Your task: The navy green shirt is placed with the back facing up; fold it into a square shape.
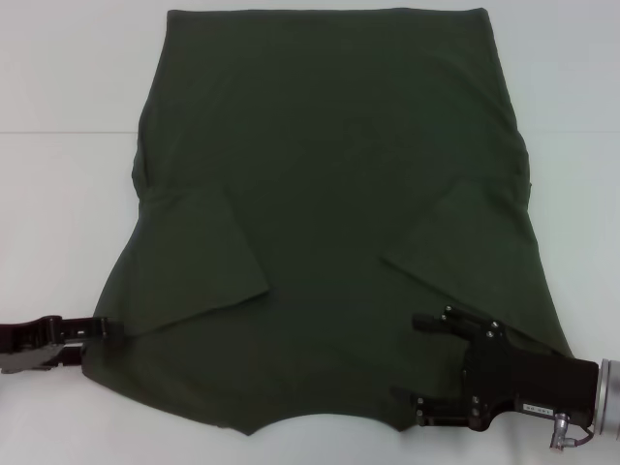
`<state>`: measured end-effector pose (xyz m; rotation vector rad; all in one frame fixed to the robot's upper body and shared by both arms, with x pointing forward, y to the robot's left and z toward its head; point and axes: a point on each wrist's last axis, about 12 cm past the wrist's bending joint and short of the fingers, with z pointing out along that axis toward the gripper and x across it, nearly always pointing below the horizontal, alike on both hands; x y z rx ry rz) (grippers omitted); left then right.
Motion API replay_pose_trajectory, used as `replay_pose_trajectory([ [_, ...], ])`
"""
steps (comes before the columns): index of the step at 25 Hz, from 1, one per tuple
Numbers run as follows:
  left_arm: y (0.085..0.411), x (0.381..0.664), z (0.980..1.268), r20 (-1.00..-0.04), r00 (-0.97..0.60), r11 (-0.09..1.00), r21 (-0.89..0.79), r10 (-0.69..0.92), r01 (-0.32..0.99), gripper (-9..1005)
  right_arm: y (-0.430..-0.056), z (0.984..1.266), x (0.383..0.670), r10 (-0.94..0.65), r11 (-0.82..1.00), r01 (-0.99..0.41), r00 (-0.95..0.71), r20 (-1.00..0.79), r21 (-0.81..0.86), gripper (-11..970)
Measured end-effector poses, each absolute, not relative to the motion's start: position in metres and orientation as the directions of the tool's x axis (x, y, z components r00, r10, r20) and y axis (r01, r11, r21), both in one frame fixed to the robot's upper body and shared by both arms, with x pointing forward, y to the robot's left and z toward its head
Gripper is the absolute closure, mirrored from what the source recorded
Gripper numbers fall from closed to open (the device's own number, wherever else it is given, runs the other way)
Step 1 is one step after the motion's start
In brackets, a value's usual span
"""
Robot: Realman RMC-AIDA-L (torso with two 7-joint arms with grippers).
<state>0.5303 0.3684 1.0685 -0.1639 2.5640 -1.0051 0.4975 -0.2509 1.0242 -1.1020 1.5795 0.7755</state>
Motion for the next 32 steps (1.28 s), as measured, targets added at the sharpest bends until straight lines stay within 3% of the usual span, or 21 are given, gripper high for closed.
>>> replay_pose_trajectory([
  [25,0.336,0.543,1.070,-0.326,-0.938,0.762,-0.636,-0.121,0.122,88,-0.252,1.025,0.498,-0.254,0.394,-0.919,-0.078,-0.964,-0.029,10],
  [32,0.339,0.545,1.071,-0.339,-0.931,0.774,-0.623,-0.136,0.113,384,-0.252,1.024,0.497,-0.251,0.396,-0.918,-0.081,-0.965,-0.026,11],
])
